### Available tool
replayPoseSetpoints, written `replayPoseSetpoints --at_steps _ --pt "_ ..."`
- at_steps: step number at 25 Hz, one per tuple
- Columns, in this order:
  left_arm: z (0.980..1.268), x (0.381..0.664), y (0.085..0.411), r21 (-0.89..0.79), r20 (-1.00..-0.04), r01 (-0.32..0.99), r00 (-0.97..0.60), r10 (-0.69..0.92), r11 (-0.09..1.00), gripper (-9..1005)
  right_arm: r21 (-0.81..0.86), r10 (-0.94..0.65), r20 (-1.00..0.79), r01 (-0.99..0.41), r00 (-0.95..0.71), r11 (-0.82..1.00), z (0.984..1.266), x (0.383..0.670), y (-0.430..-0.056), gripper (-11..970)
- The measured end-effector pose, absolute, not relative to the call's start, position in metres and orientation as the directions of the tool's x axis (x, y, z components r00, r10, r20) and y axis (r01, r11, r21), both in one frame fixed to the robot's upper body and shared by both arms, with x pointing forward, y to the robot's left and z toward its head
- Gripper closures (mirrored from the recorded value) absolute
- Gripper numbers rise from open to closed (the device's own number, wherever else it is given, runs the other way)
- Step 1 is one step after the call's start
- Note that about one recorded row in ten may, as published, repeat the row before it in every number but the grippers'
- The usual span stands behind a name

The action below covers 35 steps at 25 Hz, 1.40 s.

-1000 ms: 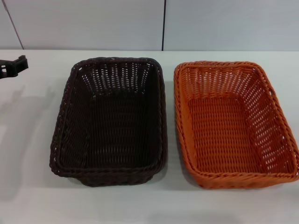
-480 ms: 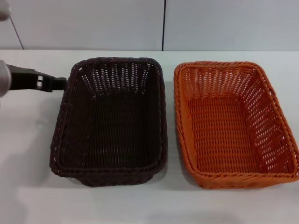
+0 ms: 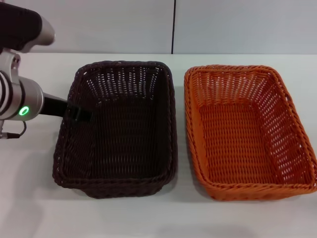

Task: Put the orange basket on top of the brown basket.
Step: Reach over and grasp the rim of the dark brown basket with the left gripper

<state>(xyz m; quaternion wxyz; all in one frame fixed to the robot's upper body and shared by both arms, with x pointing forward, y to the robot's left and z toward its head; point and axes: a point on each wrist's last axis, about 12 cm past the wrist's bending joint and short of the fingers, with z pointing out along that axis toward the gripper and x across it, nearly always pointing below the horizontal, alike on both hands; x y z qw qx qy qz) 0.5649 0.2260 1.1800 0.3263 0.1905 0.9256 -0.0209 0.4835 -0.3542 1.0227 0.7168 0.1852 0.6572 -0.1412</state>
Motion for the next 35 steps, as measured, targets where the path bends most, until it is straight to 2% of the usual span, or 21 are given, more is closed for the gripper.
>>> replayPoseSetpoints --at_steps 18,30,35 --pt "1.153 0.579 0.226 0.099 -0.539 0.357 -0.765 0.352 0.929 289 0.063 0.032 -0.996 0.438 0.077 0.897 1.019 0.48 -0.353 211" --pt "1.152 0.583 0.228 0.154 -0.528 0.365 -0.755 0.389 0.918 307 0.061 0.03 -0.997 0.439 0.078 0.897 1.019 0.479 -0.354 216" --pt "1.152 0.582 0.226 0.165 -0.522 0.386 -0.747 0.412 0.908 515 0.061 0.029 -0.996 0.439 0.079 0.896 1.019 0.479 -0.354 219"
